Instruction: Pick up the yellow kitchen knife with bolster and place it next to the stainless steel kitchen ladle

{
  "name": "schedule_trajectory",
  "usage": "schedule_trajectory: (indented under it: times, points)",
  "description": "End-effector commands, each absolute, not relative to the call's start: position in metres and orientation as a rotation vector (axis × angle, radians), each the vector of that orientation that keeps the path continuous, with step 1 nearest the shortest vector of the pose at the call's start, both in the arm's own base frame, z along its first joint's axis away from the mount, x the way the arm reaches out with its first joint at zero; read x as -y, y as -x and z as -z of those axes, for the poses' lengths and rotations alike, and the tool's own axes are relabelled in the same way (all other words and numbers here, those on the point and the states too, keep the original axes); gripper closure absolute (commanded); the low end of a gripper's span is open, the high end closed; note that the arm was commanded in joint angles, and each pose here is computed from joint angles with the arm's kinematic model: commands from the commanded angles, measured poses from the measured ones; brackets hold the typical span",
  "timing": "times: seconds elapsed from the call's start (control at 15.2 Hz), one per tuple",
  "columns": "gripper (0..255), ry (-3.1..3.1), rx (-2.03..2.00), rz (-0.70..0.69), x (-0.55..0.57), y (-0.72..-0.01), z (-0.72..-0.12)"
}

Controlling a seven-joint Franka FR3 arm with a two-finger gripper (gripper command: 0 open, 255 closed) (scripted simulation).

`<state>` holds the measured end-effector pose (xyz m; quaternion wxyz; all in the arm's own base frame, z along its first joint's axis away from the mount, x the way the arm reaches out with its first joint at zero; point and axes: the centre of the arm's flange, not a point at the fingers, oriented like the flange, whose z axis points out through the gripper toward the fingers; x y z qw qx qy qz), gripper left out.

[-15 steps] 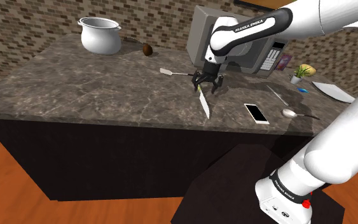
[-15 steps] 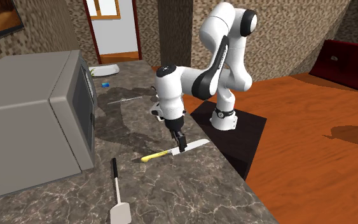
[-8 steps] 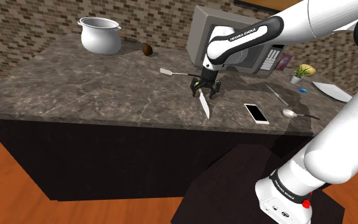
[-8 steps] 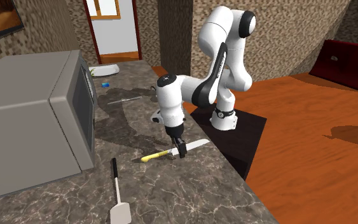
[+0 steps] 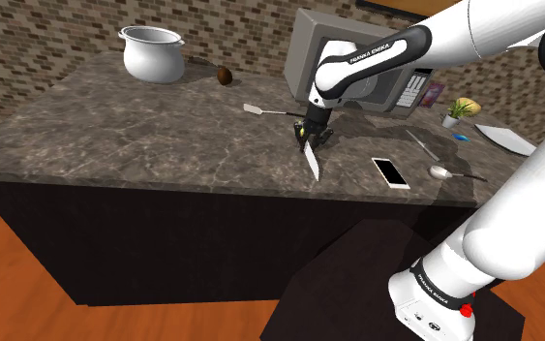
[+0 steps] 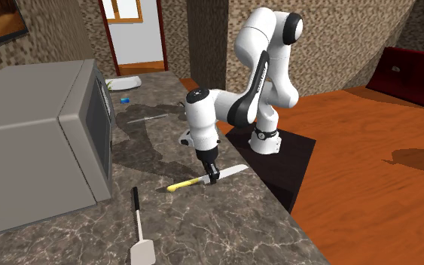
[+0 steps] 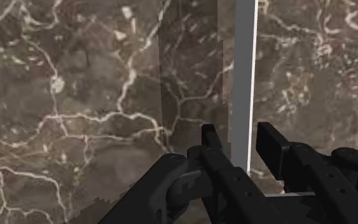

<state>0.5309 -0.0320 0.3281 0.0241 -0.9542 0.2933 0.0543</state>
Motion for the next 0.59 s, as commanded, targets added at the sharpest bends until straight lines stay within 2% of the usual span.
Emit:
schedule_trajectory:
  times: [0.0, 0.53]
  points:
    - [255, 2.952, -0.908, -0.168, 0.032, -0.5309, -0.3281]
    - [255, 2.952, -0.908, -0.168, 0.032, -0.5308, -0.3333]
